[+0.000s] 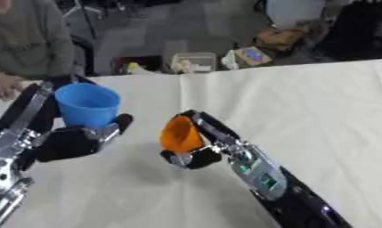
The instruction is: Pour the contents of one cup into another cup.
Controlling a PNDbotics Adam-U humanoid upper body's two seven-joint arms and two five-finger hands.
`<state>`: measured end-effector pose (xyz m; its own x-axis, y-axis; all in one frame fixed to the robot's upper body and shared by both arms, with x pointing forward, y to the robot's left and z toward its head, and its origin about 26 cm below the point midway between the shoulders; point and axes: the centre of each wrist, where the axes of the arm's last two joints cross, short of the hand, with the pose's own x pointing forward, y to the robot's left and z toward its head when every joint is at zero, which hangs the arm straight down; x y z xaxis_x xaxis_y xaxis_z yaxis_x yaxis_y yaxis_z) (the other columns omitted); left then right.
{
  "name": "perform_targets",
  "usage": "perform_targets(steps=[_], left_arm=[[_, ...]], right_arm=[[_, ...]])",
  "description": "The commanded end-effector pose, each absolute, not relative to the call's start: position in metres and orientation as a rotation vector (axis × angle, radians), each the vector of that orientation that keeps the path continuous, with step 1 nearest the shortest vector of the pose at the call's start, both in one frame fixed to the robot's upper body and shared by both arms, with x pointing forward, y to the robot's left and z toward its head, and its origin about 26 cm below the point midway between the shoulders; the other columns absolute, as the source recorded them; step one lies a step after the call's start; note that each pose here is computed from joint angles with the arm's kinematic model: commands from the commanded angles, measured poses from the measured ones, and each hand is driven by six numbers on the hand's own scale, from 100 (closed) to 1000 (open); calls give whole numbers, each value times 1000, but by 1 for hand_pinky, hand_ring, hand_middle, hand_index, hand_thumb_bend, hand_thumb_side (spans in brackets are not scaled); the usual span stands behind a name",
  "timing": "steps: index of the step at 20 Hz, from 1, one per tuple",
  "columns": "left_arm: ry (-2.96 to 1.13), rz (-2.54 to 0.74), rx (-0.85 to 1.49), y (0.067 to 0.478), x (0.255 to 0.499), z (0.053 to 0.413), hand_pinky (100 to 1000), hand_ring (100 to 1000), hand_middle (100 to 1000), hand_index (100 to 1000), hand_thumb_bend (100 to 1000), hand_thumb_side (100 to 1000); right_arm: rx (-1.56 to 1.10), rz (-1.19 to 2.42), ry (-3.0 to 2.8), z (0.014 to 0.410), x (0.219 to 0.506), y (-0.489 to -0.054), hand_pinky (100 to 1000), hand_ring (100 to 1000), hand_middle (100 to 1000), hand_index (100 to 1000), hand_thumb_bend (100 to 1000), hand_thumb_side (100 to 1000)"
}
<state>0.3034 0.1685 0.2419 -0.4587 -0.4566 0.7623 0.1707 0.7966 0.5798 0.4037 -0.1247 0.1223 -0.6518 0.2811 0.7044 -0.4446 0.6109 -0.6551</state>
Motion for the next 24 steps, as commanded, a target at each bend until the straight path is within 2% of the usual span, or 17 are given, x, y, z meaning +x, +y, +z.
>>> perform_targets(steps=[1,2,3,17,24], left_arm=[[-1923,-785,255,172,300,254,217,195,162,371,475,100],[-1919,-797,260,172,300,255,217,195,162,372,478,100],[-1914,-810,265,172,300,255,217,195,162,373,470,100],[-1768,-1040,365,164,319,244,219,199,171,389,435,100],[-1751,-1139,435,156,323,250,217,200,173,396,426,100]], right_arm=[[189,1135,-2038,139,398,-117,360,393,318,587,251,100],[206,1149,-2039,141,396,-115,360,393,317,587,281,100],[222,1163,-2040,143,394,-113,360,393,317,587,250,100],[337,1233,-2032,158,382,-101,361,394,318,587,244,100],[342,1235,-2022,156,382,-100,361,394,318,587,242,100]])
